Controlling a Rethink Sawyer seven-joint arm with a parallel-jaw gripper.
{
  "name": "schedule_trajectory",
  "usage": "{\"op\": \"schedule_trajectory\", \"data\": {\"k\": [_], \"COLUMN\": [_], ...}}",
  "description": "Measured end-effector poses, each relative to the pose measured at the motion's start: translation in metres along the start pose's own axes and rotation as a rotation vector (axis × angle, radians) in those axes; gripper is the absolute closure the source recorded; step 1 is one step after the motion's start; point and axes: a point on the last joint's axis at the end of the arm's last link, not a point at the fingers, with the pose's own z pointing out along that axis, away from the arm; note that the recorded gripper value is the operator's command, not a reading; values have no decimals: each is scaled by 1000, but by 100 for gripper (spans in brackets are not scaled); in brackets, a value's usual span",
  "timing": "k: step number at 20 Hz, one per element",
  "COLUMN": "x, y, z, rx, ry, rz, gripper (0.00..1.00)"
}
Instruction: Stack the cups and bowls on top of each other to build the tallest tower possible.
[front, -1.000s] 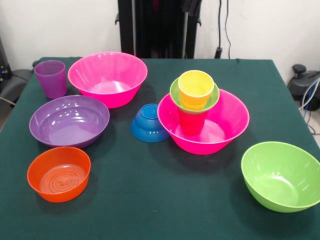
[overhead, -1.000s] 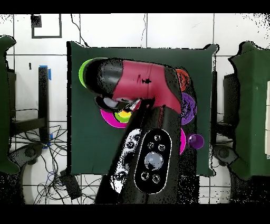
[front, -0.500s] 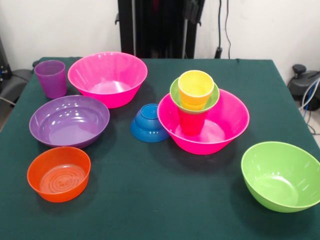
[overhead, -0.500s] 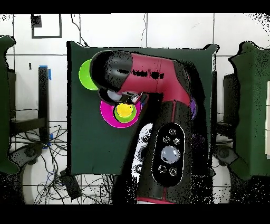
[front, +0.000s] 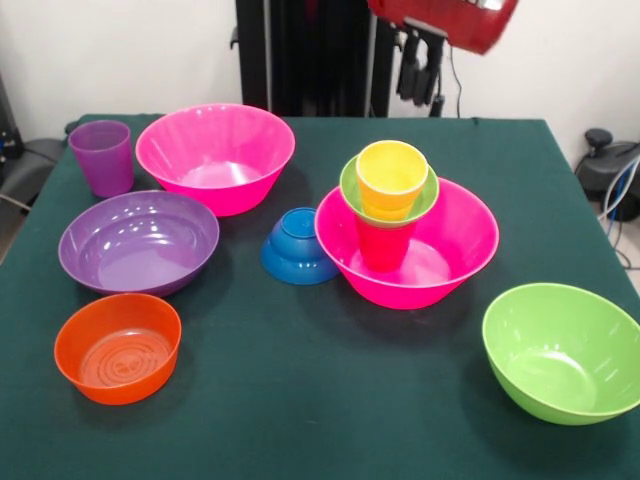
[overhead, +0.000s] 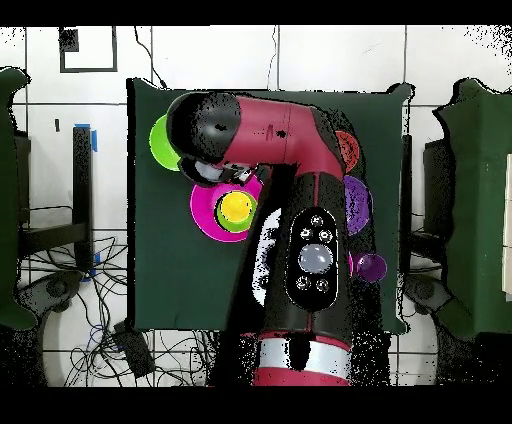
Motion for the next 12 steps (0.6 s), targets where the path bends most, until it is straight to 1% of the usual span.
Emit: {"op": "schedule_trajectory", "data": {"k": [3,6,8,12], "x": [-1,-5,-7,-12], "y": [10,16,17,14], "z": [7,13,15,24], "rx": [-10,-13,-7,23], "ry": [3,4,-1,-17], "rz": [-13,-22,-26,-42], "gripper": [100,100,100,100]}}
